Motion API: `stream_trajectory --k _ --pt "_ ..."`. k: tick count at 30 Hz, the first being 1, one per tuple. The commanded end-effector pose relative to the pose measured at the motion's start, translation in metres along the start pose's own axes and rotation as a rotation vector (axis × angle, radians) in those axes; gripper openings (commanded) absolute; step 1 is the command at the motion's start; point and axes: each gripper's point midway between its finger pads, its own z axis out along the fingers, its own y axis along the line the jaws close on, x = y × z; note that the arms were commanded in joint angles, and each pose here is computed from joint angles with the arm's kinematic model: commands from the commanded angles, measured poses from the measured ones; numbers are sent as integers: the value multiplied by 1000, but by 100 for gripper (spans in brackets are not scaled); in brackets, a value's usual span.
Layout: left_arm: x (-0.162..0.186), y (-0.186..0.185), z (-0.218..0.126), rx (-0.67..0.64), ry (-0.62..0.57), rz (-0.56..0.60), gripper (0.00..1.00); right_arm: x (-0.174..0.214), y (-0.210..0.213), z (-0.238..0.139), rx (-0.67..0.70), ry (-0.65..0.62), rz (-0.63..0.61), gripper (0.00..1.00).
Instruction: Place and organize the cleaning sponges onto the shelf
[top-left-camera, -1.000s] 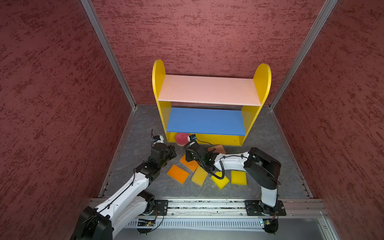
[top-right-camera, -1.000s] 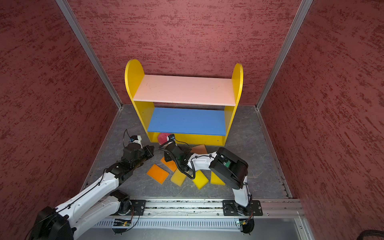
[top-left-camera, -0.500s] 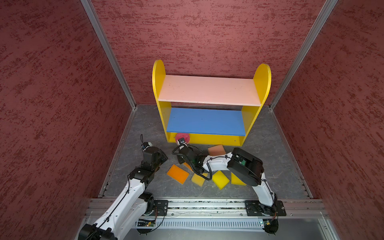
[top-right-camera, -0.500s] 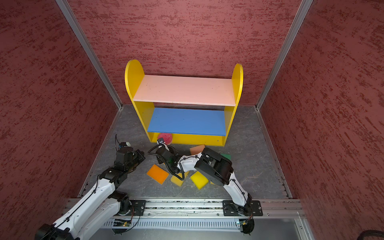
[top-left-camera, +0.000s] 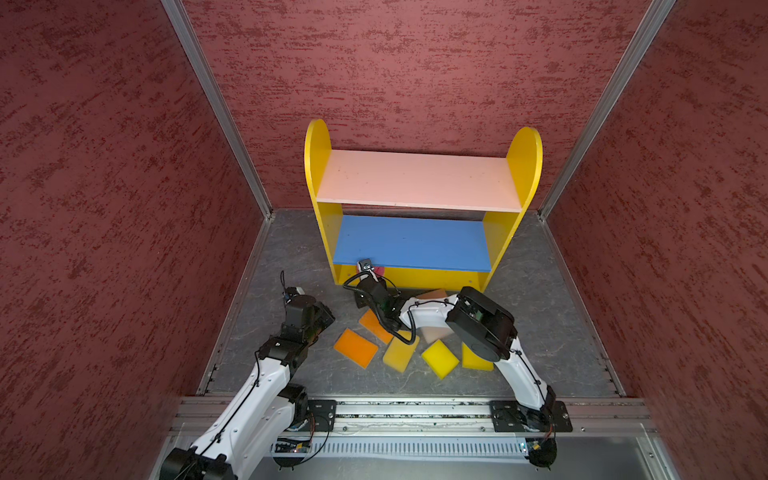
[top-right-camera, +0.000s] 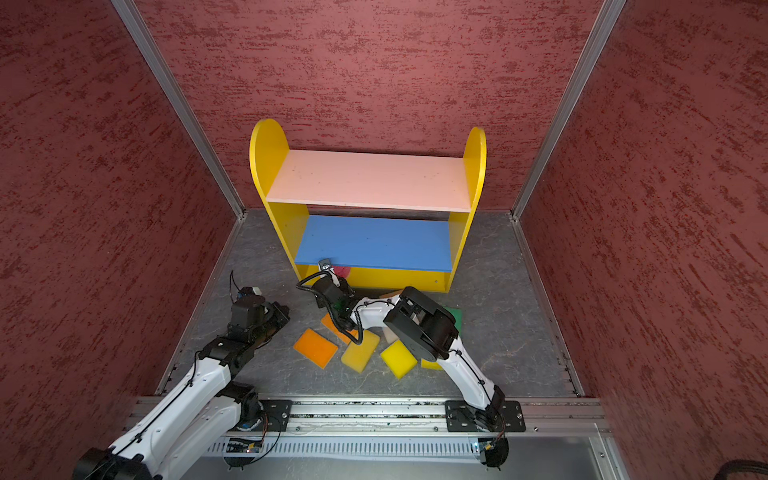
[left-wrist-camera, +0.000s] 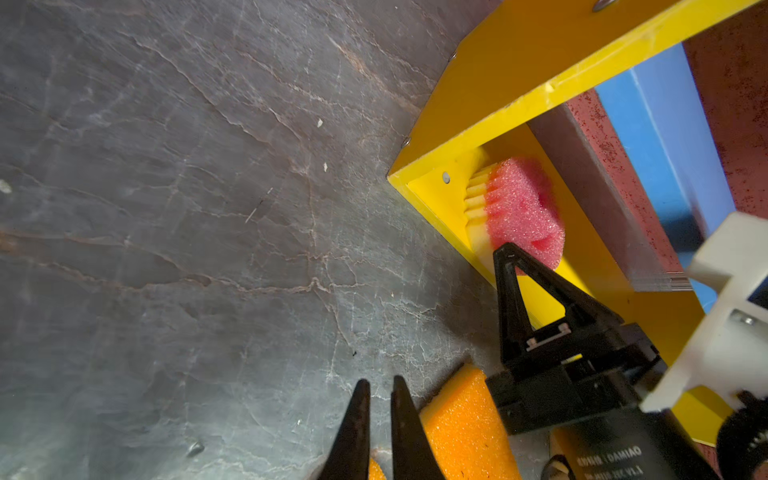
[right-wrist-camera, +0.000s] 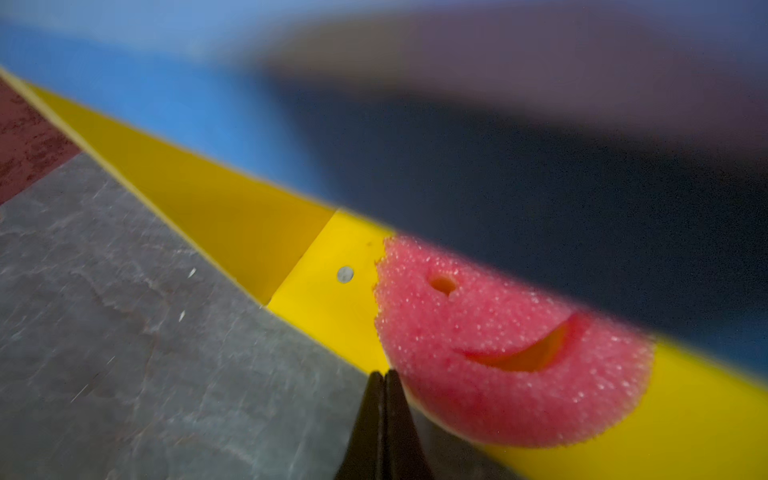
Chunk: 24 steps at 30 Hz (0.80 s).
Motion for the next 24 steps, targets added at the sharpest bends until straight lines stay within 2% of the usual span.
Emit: stream_trajectory --k 1,7,8,12,15,21,23,24 --pt "-2 -1 0 7 -7 -10 13 3 -7 6 24 4 8 0" --pt "-6 -4 3 14 -14 -9 16 1 -2 -9 -37 17 56 0" --pt "-9 -6 4 15 -24 -8 19 1 -1 -15 -50 22 69 0" --pt "-30 -16 8 14 -64 1 45 -3 -8 -45 -82 47 133 0" --pt "-50 -23 11 25 -102 -7 53 -6 -17 -70 -84 74 176 0" --pt "-77 -20 23 35 -139 -95 52 2 -43 -112 -42 135 288 0" --pt "-84 -14 28 23 -152 -126 45 9 -55 -125 -12 155 334 0" --pt "-88 -10 31 10 -160 -138 38 13 -64 -131 10 165 363 0"
